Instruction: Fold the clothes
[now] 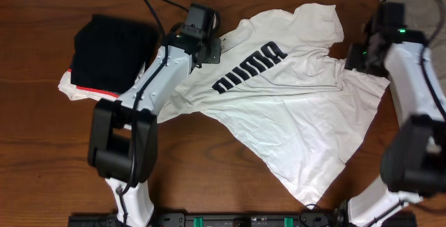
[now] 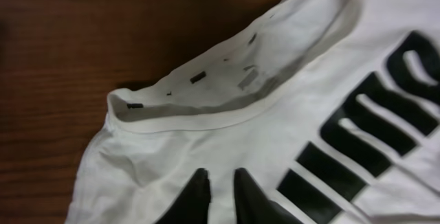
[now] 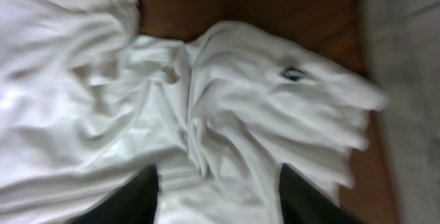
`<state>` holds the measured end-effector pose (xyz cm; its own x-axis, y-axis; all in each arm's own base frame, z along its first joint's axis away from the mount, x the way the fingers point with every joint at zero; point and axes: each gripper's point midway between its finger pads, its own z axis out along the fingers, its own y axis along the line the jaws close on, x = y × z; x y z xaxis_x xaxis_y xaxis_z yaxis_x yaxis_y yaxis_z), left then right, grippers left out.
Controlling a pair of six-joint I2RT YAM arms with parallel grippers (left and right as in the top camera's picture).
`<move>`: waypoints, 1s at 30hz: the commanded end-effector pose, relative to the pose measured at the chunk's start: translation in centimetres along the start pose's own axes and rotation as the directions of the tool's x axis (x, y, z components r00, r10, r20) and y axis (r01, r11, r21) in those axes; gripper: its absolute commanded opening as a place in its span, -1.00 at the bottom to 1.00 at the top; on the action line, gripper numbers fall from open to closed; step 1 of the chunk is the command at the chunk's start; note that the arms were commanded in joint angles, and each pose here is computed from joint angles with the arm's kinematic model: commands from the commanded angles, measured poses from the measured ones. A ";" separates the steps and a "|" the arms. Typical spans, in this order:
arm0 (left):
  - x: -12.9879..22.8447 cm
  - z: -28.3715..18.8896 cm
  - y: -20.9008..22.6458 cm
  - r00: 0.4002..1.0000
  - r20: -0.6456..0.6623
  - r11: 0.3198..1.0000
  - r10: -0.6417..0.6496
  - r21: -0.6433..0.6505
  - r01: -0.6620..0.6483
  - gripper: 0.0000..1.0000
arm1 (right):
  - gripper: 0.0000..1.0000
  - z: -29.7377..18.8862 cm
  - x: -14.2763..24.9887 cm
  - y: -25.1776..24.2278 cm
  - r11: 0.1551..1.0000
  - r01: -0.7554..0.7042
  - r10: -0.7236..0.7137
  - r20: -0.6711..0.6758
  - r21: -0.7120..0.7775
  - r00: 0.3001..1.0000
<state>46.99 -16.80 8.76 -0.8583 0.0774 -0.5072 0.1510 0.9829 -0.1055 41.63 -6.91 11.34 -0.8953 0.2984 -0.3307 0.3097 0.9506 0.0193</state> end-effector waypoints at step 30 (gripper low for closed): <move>10.9 7.2 14.4 0.877 -0.266 0.870 -0.399 -0.411 0.271 -0.56 | 0.19 1.4 7.6 -5.7 0.983 -0.176 0.182 -0.155 0.051 0.971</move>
<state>47.03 -6.84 -0.24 -0.9438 -0.1301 -0.3037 -0.1439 0.9893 0.0233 34.22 -10.56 8.79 -0.8629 0.4623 -0.2044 0.4695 0.8828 0.0144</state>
